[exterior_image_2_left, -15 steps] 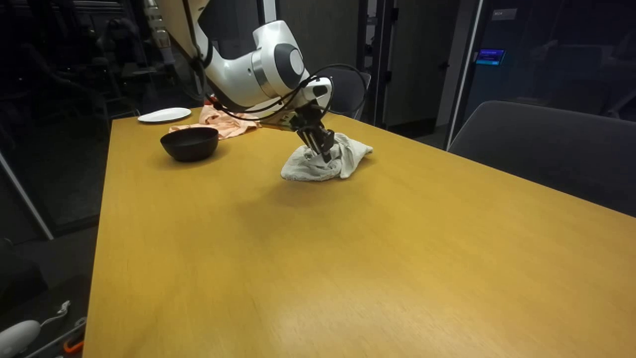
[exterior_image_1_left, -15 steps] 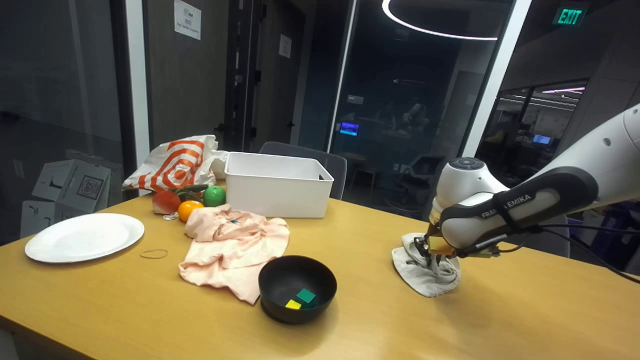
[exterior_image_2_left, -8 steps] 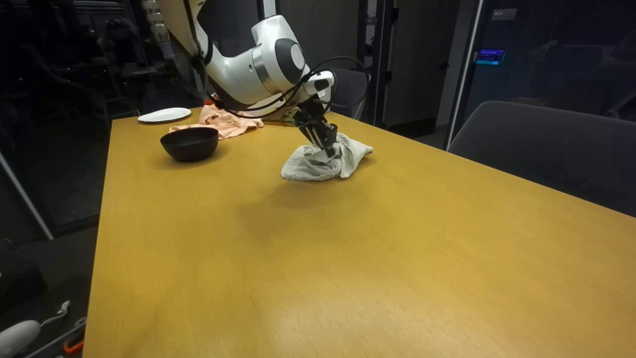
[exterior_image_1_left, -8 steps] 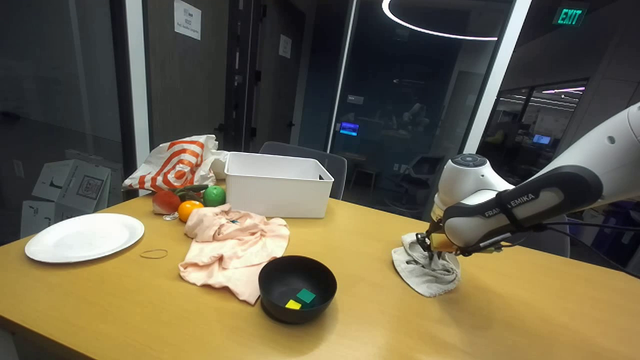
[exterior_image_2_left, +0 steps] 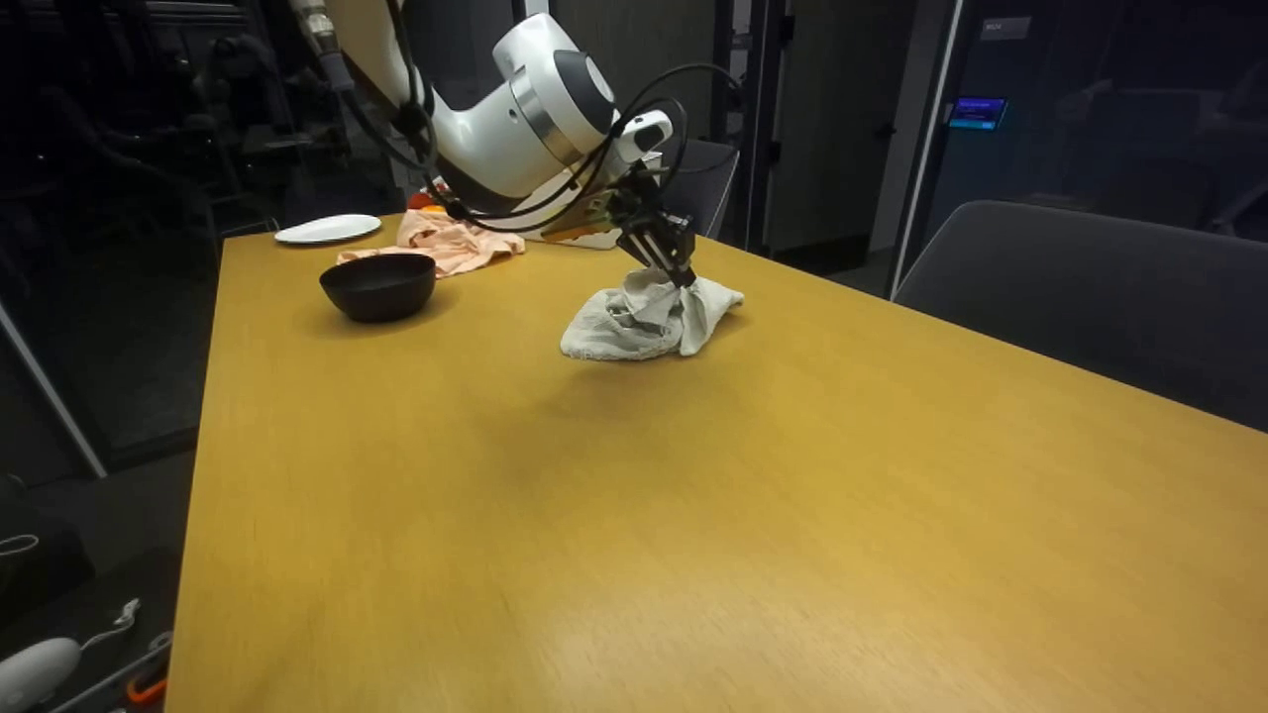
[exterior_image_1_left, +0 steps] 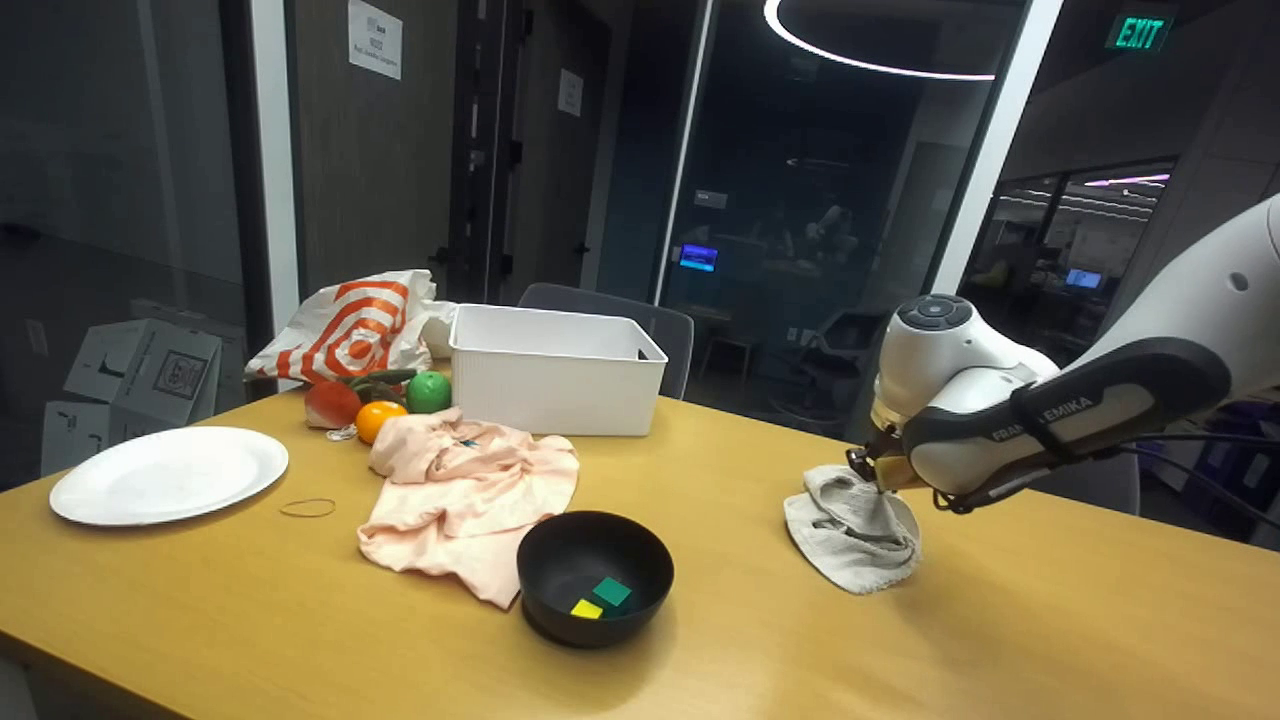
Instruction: Take the toy blocks off of the kitchen towel by picking it up
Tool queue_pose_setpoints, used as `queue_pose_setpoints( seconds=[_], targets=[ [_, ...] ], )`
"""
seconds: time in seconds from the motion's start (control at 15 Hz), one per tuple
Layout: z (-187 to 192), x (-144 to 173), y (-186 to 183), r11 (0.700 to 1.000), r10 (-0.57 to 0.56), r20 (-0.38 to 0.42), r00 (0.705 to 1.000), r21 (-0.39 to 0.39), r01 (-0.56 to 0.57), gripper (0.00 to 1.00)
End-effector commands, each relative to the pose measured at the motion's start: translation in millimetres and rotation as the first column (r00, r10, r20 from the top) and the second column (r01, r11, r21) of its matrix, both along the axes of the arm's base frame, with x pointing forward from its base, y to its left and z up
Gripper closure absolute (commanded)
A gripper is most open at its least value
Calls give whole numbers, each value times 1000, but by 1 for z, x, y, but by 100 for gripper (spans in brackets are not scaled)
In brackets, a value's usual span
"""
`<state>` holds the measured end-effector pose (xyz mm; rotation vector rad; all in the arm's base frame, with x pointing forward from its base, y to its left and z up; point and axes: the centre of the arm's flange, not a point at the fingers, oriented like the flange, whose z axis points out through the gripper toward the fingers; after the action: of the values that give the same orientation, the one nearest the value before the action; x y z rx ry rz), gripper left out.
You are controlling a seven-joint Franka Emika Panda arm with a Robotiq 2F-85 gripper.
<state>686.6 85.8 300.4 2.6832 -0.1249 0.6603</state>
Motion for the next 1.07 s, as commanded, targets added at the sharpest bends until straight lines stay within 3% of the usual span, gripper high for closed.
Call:
queue_pose_setpoints(
  seconds=[0.0,0.07,0.13,0.2,0.4,0.67,0.73,0.87,1.0],
  targets=[
    [14,10,3,998,-11,67,998,-66,15,84],
    [16,9,3,998,-12,64,998,-56,15,83],
    [16,6,3,1000,-19,41,999,-15,20,76],
    [16,2,5,1000,-7,8,1000,27,7,58],
    [25,-20,12,986,5,-62,998,168,6,38],
    [28,-40,20,943,64,-210,976,332,9,7],
    [21,-43,22,934,83,-247,965,358,12,1],
    [4,-48,28,927,107,-289,951,376,10,0],
    [-14,-49,35,934,112,-283,952,356,-4,0]
  ],
)
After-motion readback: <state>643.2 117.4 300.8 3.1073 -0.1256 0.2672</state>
